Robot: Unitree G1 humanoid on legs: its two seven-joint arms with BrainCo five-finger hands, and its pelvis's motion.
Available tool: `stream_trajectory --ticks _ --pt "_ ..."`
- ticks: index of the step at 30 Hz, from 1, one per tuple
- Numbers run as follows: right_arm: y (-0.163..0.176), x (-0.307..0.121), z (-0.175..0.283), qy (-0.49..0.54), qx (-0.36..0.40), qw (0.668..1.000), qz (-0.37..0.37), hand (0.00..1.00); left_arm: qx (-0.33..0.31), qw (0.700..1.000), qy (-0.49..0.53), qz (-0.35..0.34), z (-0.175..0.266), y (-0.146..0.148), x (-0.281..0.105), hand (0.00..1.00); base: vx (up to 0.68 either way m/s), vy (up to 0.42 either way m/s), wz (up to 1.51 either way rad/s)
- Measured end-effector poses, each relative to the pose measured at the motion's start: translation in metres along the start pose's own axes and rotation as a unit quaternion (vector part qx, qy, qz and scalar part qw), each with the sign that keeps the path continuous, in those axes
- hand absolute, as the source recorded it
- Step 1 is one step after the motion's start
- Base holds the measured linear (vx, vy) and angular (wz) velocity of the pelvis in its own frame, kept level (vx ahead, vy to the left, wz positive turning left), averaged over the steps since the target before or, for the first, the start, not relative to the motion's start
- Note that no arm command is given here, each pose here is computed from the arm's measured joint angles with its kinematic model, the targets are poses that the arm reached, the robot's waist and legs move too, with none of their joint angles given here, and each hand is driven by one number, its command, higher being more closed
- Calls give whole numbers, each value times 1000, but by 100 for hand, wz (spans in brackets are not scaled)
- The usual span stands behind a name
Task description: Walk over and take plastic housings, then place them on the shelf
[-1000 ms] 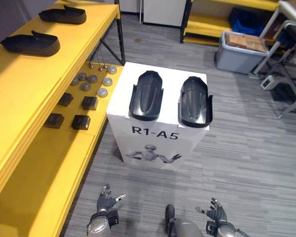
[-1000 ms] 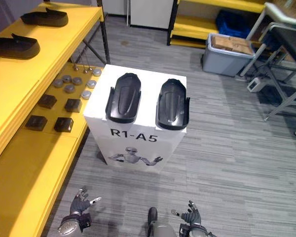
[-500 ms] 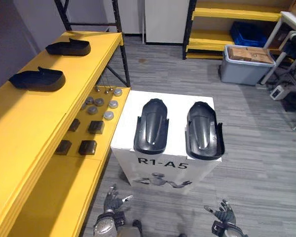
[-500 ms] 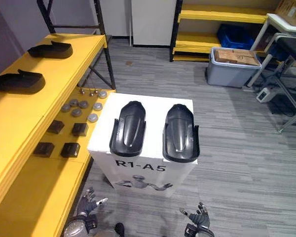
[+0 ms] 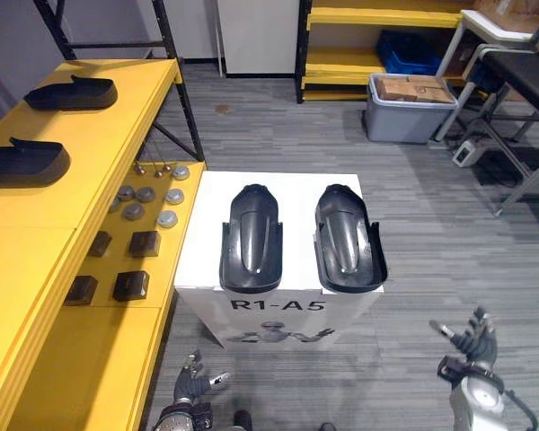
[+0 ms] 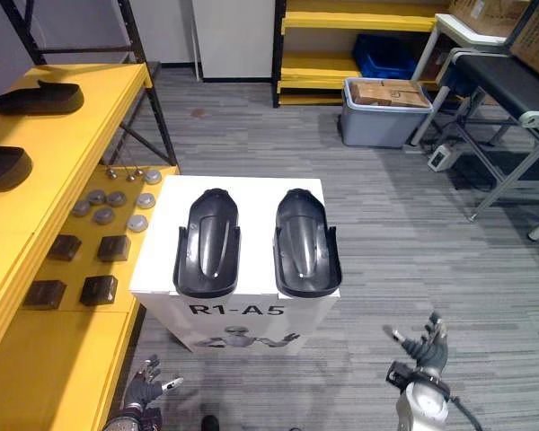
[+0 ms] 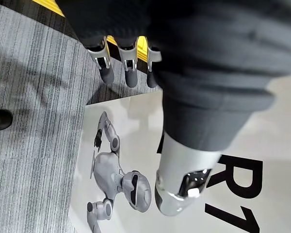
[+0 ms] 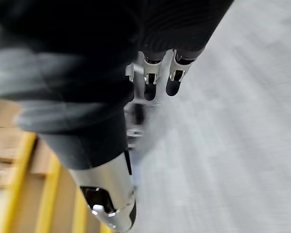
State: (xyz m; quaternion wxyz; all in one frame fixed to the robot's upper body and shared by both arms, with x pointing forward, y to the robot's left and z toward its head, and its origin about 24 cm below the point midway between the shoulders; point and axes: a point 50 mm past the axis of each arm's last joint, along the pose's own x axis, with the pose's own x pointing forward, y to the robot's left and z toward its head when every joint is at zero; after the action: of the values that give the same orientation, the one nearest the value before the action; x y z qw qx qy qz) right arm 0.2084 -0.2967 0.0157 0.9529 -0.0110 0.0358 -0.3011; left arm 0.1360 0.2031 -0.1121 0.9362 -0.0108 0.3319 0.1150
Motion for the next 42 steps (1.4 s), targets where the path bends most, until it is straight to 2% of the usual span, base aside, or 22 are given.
stream_trajectory --ticks 4,12,21,26,35,36,42 --pt "28 7 29 -66 -9 997 50 0 2 1000 6 -3 -5 -1 -3 0 10 2 -1" --pt "72 11 36 -87 -50 987 124 0 12 999 17 -27 -12 -8 -7 0 -24 2 9" --pt "75 19 13 -34 -127 986 103 0 13 999 20 -29 -14 -10 -9 0 -57 -2 15" --pt "78 25 3 2 -145 986 81 0 11 999 26 -33 -18 -14 -11 0 -15 2 5" --pt "95 37 -11 63 -116 986 98 0 13 999 29 -42 -19 -18 -12 0 38 -1 6" --pt "98 40 -11 69 -111 985 108 100 14 998 29 -45 -19 -19 -12 0 0 0 0" --pt "98 47 -12 88 -89 983 135 100 19 998 24 -60 -16 -24 -10 0 0 0 0"
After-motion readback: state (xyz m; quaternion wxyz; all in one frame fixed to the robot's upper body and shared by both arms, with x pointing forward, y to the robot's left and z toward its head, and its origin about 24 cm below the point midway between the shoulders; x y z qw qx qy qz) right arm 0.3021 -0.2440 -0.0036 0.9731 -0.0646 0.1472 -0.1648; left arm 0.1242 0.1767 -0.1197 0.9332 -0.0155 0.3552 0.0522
